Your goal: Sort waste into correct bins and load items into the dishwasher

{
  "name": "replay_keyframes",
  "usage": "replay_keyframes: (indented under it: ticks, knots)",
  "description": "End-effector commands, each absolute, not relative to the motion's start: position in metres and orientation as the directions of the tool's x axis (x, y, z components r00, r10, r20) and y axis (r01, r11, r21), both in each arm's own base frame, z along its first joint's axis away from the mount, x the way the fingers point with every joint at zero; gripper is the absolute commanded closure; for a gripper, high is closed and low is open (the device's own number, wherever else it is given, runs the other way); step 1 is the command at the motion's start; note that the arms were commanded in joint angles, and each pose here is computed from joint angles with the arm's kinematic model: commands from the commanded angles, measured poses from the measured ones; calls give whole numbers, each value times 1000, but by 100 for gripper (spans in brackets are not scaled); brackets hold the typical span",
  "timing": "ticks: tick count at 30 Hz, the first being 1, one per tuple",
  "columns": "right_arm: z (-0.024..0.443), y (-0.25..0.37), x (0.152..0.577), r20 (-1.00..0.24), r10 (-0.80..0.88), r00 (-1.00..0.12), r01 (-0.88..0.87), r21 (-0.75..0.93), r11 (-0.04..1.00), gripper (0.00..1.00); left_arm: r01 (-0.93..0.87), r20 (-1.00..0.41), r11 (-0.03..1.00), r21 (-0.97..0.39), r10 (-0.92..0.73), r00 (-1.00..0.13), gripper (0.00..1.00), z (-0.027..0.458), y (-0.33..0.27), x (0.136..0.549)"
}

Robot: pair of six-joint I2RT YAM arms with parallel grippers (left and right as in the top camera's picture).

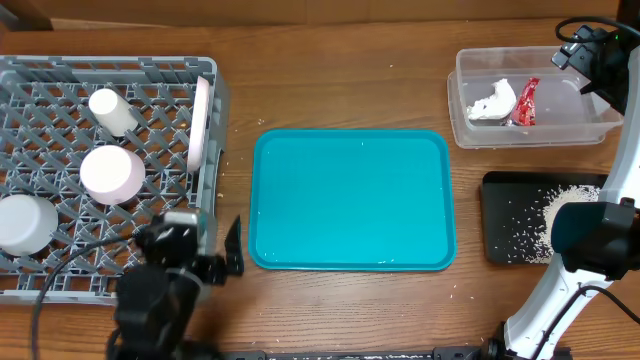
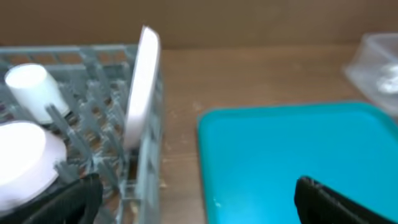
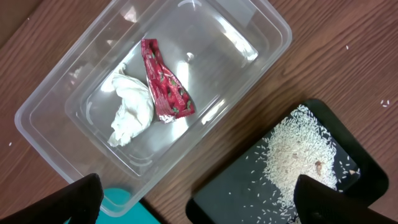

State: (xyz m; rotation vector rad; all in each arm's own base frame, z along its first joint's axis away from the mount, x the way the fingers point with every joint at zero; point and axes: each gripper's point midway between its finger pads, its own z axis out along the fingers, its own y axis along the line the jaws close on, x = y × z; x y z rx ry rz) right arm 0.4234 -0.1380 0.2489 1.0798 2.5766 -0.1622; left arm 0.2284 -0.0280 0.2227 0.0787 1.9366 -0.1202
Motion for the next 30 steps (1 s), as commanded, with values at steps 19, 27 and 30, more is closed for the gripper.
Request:
replay_keyframes:
  ticks: [19, 27, 30]
  knots:
    - [263, -137, 421, -383, 664, -642, 705, 45, 708, 0, -53, -994, 996, 72, 67, -91, 0, 154, 18, 246]
    - [263, -137, 421, -383, 664, -642, 705, 45, 708, 0, -67, -995, 995, 73, 67, -80, 0, 156, 20, 245]
    - [263, -137, 421, -383, 664, -642, 705, 45, 708, 0, -67, -994, 995, 73, 67, -81, 0, 156, 20, 245]
